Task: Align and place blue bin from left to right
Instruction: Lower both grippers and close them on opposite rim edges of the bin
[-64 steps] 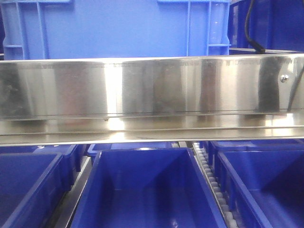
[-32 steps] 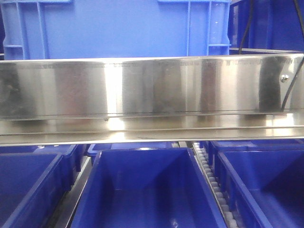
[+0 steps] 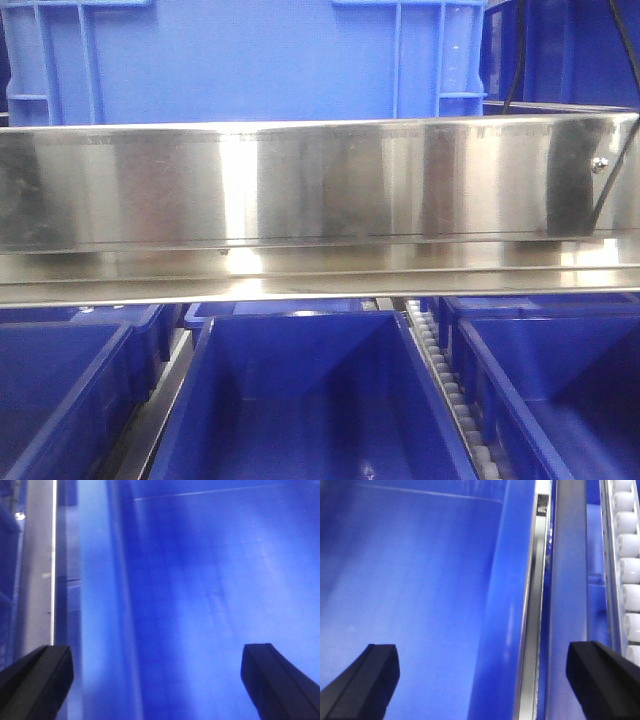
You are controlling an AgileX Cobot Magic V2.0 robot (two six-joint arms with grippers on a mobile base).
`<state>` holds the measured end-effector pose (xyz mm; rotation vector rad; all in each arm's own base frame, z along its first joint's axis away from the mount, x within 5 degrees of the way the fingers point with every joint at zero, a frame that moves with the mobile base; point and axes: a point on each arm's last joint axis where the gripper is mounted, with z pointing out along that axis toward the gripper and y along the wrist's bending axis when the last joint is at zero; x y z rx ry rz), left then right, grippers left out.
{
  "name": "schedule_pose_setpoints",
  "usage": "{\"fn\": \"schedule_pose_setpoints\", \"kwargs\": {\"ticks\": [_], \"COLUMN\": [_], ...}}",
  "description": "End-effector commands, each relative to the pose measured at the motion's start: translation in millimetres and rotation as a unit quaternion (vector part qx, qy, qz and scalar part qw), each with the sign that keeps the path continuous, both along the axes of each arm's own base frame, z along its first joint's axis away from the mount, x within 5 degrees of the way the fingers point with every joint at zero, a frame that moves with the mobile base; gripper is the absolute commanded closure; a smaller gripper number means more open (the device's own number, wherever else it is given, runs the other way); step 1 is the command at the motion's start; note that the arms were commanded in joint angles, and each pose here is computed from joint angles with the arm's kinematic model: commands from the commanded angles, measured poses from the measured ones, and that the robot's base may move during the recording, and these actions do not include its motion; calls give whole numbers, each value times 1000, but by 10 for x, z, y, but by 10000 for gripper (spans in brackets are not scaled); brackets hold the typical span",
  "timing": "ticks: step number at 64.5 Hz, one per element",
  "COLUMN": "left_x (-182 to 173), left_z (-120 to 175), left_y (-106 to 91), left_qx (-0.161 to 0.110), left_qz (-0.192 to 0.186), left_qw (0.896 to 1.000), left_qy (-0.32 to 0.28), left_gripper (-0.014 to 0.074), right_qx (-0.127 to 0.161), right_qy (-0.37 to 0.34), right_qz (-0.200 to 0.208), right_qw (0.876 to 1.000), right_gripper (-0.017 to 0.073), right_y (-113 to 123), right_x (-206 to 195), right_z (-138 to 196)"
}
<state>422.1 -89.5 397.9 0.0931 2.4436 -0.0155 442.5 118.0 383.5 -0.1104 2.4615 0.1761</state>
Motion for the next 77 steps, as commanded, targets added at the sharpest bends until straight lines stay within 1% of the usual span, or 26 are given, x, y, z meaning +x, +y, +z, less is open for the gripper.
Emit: {"fn": "schedule_pose_setpoints", "kwargs": {"ticks": [1, 4, 6, 7, 10, 11, 13, 14, 16, 18, 23, 26, 27, 28, 33, 39, 54, 63, 77], "left_x": [4, 4, 4, 4, 4, 4, 4, 4, 4, 4, 1, -3, -3, -3, -7, -12, -24, -72, -242], "left_z": [27, 27, 27, 27, 27, 27, 27, 27, 27, 27, 24, 21, 21, 21, 17, 13, 34, 215, 553], "left_y": [5, 5, 5, 5, 5, 5, 5, 5, 5, 5, 3, 0, 0, 0, 1, 0, 2, 14, 30], "left_qx": [-4, -4, -4, -4, -4, -4, -4, -4, -4, -4, -5, -6, -6, -6, -6, -7, -7, -17, -31], "left_qz": [3, 3, 3, 3, 3, 3, 3, 3, 3, 3, 3, 2, 2, 2, 3, 2, 3, 6, 5], "left_qw": [1000, 1000, 1000, 1000, 1000, 1000, 1000, 1000, 1000, 1000, 1000, 1000, 1000, 1000, 1000, 1000, 1000, 1000, 997], "left_qy": [-8, -8, -8, -8, -8, -8, -8, -8, -8, -8, -6, -3, -3, -3, 0, 4, 6, -22, -70], "left_gripper": [15, 17, 24, 29, 52, 65, 97, 127, 218, 265, 453, 563, 615, 638, 594, 610, 610, 610, 610], "right_qx": [2, 3, 4, 4, 5, 5, 6, 6, 7, 7, 7, 6, 6, 6, 6, 6, 6, 7, 11], "right_qy": [-18, -21, -23, -25, -29, -30, -32, -33, -35, -35, -35, -33, -32, -32, -32, -30, -30, -37, -70], "right_qz": [-4, -4, -4, -4, -4, -4, -4, -4, -5, -5, -5, -5, -5, -5, -5, -5, -5, -5, -6], "right_qw": [1000, 1000, 1000, 1000, 1000, 1000, 999, 999, 999, 999, 999, 999, 999, 999, 999, 1000, 1000, 999, 997], "right_gripper": [50, 109, 175, 190, 294, 351, 431, 491, 608, 669, 624, 629, 629, 629, 629, 629, 629, 629, 629], "right_y": [-30, -30, -31, -31, -33, -33, -34, -35, -36, -37, -37, -38, -38, -38, -38, -39, -39, -48, -106], "right_x": [0, -2, -4, -6, -11, -12, -17, -20, -24, -27, -27, -29, -30, -31, -31, -32, -32, -70, -258], "right_z": [74, 91, 106, 118, 144, 150, 170, 177, 194, 198, 198, 196, 195, 194, 194, 193, 193, 254, 543]}}
